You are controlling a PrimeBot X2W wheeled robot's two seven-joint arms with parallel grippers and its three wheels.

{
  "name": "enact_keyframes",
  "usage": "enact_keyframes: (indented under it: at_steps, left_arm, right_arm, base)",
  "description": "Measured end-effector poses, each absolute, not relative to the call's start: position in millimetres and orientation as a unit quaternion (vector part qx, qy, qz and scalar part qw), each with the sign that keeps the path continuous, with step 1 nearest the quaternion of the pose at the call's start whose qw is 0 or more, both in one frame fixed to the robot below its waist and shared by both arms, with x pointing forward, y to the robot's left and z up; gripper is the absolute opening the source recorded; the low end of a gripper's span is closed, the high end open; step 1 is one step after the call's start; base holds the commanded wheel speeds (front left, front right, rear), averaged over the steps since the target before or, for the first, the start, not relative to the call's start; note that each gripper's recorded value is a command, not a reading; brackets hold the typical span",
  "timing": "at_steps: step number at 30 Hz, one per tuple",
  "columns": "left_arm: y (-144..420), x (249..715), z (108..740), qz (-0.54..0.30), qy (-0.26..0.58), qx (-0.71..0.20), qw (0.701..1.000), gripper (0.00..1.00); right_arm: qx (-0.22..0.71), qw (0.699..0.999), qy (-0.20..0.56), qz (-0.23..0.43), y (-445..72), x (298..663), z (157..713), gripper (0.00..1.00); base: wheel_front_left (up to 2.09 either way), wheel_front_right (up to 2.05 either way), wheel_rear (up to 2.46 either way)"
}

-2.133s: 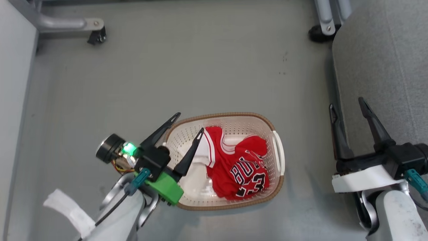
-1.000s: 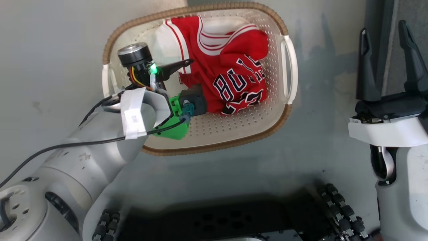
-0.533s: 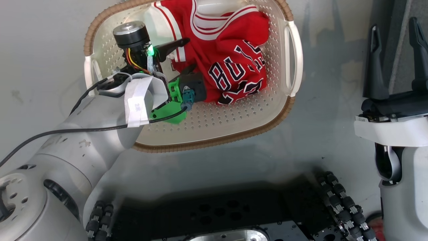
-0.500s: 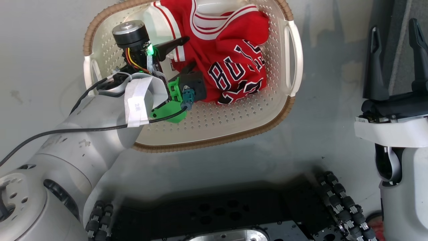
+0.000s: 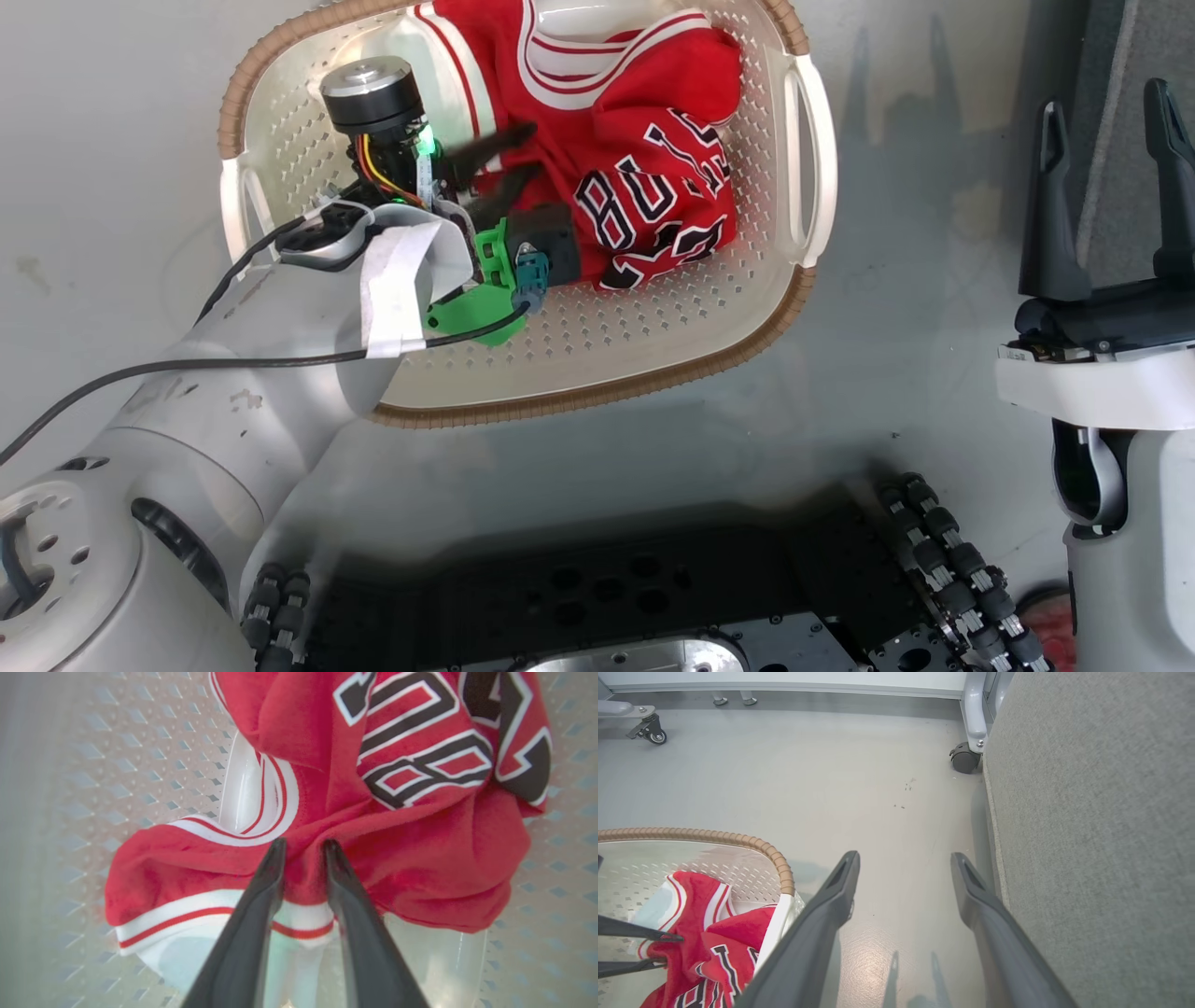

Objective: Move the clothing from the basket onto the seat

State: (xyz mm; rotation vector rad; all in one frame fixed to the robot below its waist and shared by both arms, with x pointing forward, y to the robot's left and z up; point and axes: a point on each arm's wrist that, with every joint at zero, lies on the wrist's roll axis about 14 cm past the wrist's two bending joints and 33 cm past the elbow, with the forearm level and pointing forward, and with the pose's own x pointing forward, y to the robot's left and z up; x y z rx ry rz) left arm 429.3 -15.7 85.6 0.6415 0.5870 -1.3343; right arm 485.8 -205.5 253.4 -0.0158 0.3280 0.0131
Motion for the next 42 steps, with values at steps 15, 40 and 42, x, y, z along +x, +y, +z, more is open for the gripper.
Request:
enact_keyframes:
  at_steps: [15,40,42]
  left_arm:
    - [-33,445,112,-0.582,0.233,0.254,0.737,0.0]
    - [-20,431,347,-0.368,0.124,0.037,0.921,0.0]
    - [-14,429,368,-0.35,0.107,0.028,0.93,0.0]
  right_arm:
    - [0.004,0.99,0.141,0.01,-200,500,260,1.0]
    - [0.056,0.996,0.075,0.009,-190,457,389,1.0]
    - [0.063,0.995,0.07,0.014,-185,447,400,1.0]
  base:
    - [0.0,0.0,0.0]
    - [0.0,0.0,0.0]
    - [0.0,0.0,0.0]
